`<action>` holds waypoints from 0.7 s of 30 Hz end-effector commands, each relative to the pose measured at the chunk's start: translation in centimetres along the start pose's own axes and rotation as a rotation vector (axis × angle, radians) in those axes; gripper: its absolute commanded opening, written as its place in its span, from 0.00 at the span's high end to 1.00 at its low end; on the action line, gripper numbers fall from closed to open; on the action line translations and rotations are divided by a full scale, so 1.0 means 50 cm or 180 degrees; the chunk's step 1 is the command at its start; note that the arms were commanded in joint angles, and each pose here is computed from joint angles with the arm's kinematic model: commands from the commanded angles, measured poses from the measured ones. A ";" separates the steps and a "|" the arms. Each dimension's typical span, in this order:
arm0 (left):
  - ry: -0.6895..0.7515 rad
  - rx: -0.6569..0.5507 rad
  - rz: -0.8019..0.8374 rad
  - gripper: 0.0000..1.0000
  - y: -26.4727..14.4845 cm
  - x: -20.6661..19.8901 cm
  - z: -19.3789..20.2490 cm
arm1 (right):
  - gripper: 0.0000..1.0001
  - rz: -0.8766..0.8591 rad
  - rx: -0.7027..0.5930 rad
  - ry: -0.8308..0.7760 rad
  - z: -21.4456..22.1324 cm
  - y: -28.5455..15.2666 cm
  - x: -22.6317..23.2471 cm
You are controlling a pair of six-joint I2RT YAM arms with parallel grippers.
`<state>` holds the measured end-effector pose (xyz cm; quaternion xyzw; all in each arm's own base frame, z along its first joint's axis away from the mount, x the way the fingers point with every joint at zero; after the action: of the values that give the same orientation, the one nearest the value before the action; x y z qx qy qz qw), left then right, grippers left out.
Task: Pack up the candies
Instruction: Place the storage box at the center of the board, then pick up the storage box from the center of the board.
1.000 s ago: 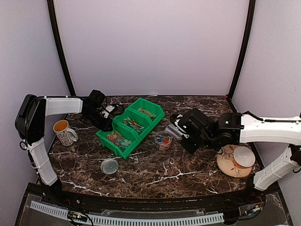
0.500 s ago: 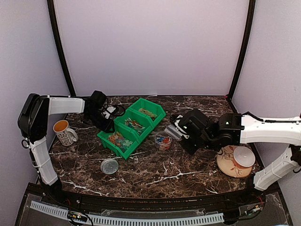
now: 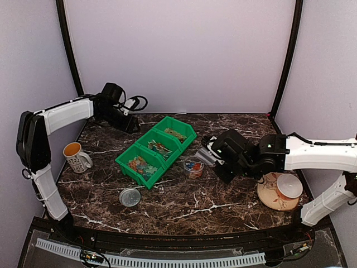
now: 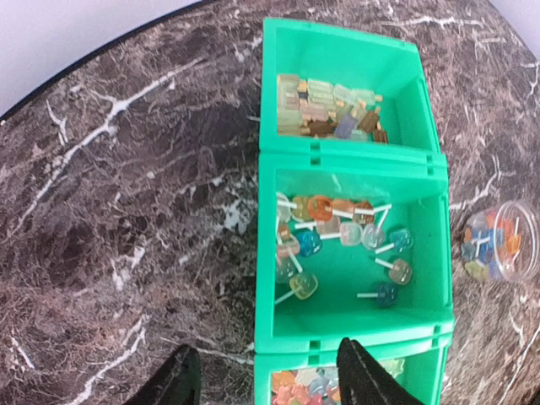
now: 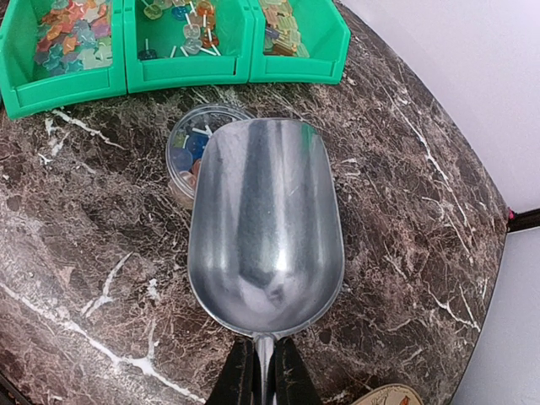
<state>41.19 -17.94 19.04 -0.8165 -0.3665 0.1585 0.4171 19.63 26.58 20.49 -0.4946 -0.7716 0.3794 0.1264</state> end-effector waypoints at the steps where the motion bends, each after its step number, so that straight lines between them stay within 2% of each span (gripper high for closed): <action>1: -0.0219 0.0074 -0.0063 0.42 0.009 0.024 -0.038 | 1.00 -0.0016 -0.0079 0.0061 -0.020 -0.012 0.009; 7: -0.0271 0.0263 -0.0007 0.42 0.091 0.040 -0.052 | 1.00 -0.0019 -0.0075 0.0105 -0.019 -0.023 0.006; 15: -0.0312 0.0485 0.0058 0.43 0.164 0.028 -0.029 | 1.00 -0.0003 -0.0060 0.0136 -0.014 -0.027 0.004; 19: -0.0314 0.0592 0.0023 0.48 0.185 0.029 -0.012 | 1.00 -0.0011 -0.0055 0.0129 -0.014 -0.022 0.010; 21: -0.0315 0.0640 0.0035 0.54 0.194 0.028 -0.003 | 1.00 -0.0012 -0.0041 0.0122 -0.014 -0.019 0.013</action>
<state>46.80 -20.78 11.23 -0.7708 -0.3609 0.2351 0.4695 18.93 26.39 20.22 -0.4954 -0.7644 0.3899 0.1351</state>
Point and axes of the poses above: each gripper's point midway between its finger pads, its own y axis out along the fingers, its own x axis along the line the jaws close on, z = x × y, the point moved 4 cm from there along -y, back along the fingers, and after that the axes turned 15 degrees about y, right-handed, at the moved point
